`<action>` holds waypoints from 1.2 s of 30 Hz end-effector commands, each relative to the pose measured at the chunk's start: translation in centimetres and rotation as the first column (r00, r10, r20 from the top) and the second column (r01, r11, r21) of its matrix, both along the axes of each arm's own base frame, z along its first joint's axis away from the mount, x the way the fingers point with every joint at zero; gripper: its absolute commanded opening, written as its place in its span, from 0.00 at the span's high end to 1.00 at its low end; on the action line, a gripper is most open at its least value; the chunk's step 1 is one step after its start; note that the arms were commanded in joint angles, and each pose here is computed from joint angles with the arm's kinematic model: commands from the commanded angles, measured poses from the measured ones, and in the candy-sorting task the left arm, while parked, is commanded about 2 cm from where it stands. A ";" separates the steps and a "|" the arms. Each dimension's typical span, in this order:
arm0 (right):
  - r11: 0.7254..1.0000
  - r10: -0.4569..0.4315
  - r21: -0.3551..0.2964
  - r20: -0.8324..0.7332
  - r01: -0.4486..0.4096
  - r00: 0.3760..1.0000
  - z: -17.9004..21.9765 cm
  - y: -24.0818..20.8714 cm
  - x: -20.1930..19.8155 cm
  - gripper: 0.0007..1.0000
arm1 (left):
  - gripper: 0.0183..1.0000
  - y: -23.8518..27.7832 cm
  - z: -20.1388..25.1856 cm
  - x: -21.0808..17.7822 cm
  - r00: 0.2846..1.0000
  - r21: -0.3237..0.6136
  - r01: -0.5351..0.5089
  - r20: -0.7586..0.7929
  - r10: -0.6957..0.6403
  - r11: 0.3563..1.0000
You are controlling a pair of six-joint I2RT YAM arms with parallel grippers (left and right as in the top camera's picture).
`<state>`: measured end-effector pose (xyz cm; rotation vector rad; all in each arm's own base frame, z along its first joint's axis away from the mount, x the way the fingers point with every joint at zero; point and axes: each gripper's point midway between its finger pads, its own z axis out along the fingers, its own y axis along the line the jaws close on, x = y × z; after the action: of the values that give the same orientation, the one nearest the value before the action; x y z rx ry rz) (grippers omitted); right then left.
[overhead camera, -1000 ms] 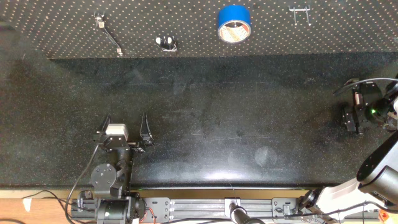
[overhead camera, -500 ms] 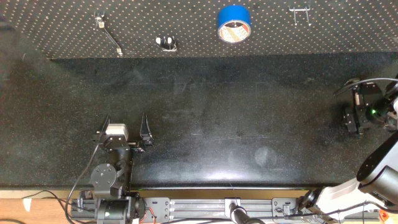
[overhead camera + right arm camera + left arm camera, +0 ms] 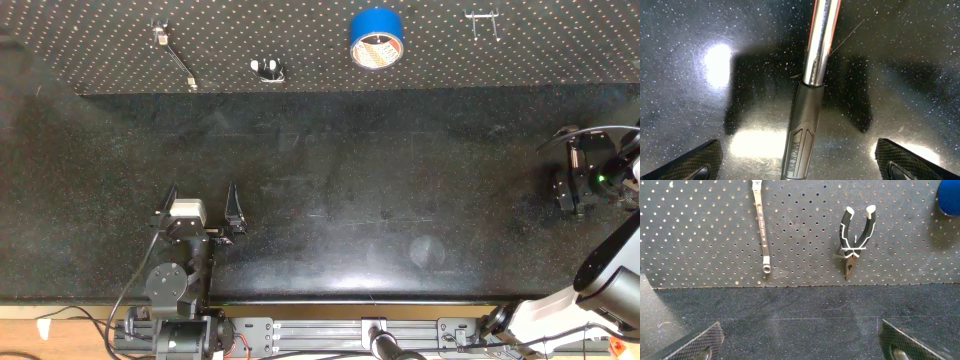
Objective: Place Tools Onto Pegboard
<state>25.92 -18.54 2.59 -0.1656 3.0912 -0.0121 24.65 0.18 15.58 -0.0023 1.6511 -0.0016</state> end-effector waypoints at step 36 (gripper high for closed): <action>1.000 -0.003 0.012 -0.042 0.003 0.999 -1.3 0.2 -0.5 0.08 | 0.00 0.0 0.0 -0.1 1.000 0.009 -0.001 0.000 0.001 1.000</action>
<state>25.87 -18.66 1.92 -0.1607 3.1058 -0.0076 24.65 0.18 15.57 -0.0023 1.6515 -0.0016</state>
